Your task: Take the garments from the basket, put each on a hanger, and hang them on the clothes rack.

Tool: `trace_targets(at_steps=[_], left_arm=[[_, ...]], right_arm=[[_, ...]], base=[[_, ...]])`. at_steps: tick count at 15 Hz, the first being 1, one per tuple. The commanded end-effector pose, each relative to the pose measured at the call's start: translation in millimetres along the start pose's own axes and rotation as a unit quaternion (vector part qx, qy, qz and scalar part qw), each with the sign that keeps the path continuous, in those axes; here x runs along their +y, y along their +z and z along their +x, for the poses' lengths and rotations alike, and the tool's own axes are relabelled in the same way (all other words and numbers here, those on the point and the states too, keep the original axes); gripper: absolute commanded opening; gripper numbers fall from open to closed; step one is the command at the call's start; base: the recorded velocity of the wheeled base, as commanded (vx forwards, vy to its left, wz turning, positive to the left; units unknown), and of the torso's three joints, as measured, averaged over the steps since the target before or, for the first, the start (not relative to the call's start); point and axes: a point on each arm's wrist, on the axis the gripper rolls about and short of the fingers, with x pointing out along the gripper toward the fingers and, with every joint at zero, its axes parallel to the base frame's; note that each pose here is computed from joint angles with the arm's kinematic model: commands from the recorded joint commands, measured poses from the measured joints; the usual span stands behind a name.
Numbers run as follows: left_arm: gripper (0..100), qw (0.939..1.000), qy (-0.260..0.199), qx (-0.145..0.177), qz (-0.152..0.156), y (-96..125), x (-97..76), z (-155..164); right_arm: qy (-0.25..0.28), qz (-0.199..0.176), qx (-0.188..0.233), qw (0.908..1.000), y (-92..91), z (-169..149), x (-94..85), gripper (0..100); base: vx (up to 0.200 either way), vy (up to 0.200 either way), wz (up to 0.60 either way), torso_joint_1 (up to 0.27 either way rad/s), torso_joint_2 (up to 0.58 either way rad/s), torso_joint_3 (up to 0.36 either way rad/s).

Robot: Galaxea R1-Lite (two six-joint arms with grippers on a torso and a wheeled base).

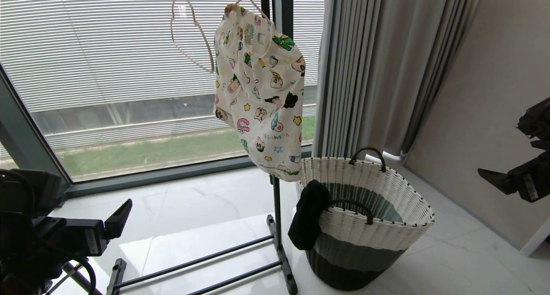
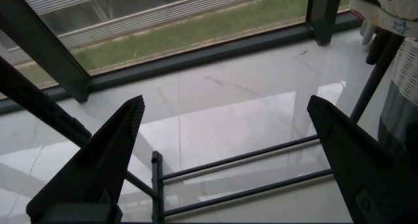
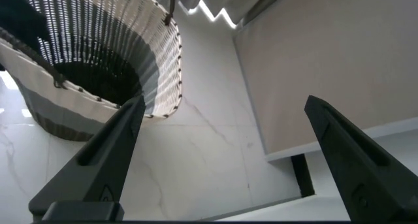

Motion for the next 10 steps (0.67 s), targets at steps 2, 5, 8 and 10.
trace_targets(at_steps=[2, 5, 8, 10], left_arm=[[100, 1.0, 0.0, -0.001, 0.0, 0.4, 0.1, -0.2], [100, 1.0, 0.0, -0.001, 0.0, 0.4, 0.1, -0.2], [100, 1.0, 0.0, -0.001, 0.001, 0.4, 0.1, -0.2], [100, 1.0, 0.001, -0.001, 0.001, 0.4, 0.1, -0.2]], right_arm=[[0.001, 0.0, 0.0, 1.0, 0.1, 0.2, 0.1, 100], [0.0, 0.0, -0.001, 1.0, 0.3, 0.2, 0.1, 100], [0.0, 0.0, -0.001, 1.0, 0.3, 0.2, 0.1, 100], [0.0, 0.0, -0.001, 1.0, 0.3, 0.2, 0.1, 100]], base=[[0.0, 0.0, 0.6, 0.002, 0.0, 0.007], [0.0, 0.0, 0.6, 0.002, 0.01, 0.005], [0.0, 0.0, 0.4, 0.0, 0.0, 0.005], [0.0, 0.0, 0.0, 0.0, 0.0, 0.0]])
